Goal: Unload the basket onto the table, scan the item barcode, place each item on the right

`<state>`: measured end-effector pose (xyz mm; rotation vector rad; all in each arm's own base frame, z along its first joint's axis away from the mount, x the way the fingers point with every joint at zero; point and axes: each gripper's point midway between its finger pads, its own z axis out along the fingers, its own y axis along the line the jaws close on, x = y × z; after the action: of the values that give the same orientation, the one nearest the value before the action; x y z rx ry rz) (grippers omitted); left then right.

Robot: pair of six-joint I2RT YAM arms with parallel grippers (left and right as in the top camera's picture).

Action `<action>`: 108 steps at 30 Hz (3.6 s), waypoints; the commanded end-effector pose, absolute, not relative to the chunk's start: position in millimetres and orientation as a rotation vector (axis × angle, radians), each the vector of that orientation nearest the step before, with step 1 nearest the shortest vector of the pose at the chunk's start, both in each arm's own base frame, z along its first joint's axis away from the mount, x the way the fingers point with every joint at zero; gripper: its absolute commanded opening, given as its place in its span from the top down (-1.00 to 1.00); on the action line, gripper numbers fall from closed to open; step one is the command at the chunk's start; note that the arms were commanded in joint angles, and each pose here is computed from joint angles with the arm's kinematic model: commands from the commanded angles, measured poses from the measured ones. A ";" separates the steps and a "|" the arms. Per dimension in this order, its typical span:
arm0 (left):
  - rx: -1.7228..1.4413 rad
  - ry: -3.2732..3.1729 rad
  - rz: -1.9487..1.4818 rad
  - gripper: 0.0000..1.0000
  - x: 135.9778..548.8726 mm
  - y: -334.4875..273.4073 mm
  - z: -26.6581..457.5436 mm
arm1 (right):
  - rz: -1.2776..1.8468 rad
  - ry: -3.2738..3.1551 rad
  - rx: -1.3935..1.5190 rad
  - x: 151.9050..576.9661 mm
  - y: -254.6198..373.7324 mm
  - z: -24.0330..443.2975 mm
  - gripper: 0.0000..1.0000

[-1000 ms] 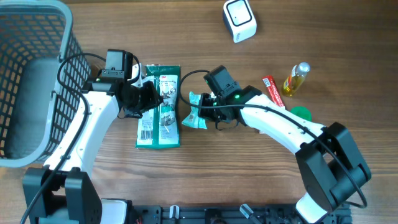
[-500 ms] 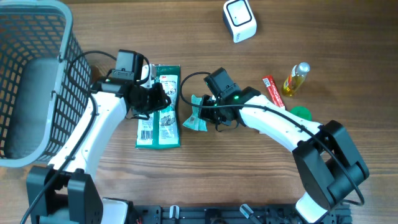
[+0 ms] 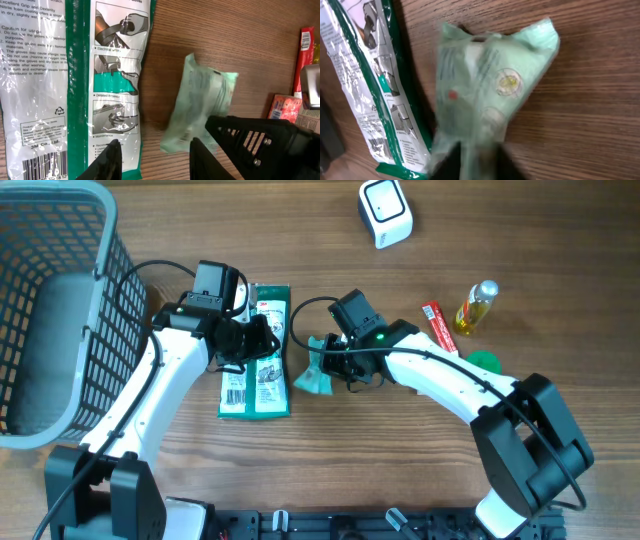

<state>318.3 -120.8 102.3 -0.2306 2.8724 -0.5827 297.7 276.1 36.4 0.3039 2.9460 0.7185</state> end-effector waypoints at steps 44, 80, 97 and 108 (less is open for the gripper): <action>-0.052 3.039 -0.805 0.92 295.9 -202.8 55.6 | 1.089 2.911 0.101 319.4 264.4 42.9 0.92; -0.242 2.913 -0.403 0.92 330.7 -152.1 75.8 | 0.765 3.025 0.230 318.9 249.3 -28.9 0.92; 0.151 2.930 -1.235 0.92 297.6 -202.7 89.9 | 1.373 2.661 -0.079 359.0 283.8 82.8 0.91; 0.143 3.059 -1.459 0.92 271.2 -213.5 25.5 | 1.408 2.775 -0.015 354.1 287.1 17.5 0.92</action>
<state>282.8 -210.2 39.3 0.1169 3.0533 -1.3867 357.1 282.3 32.1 -0.0032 2.7529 1.3621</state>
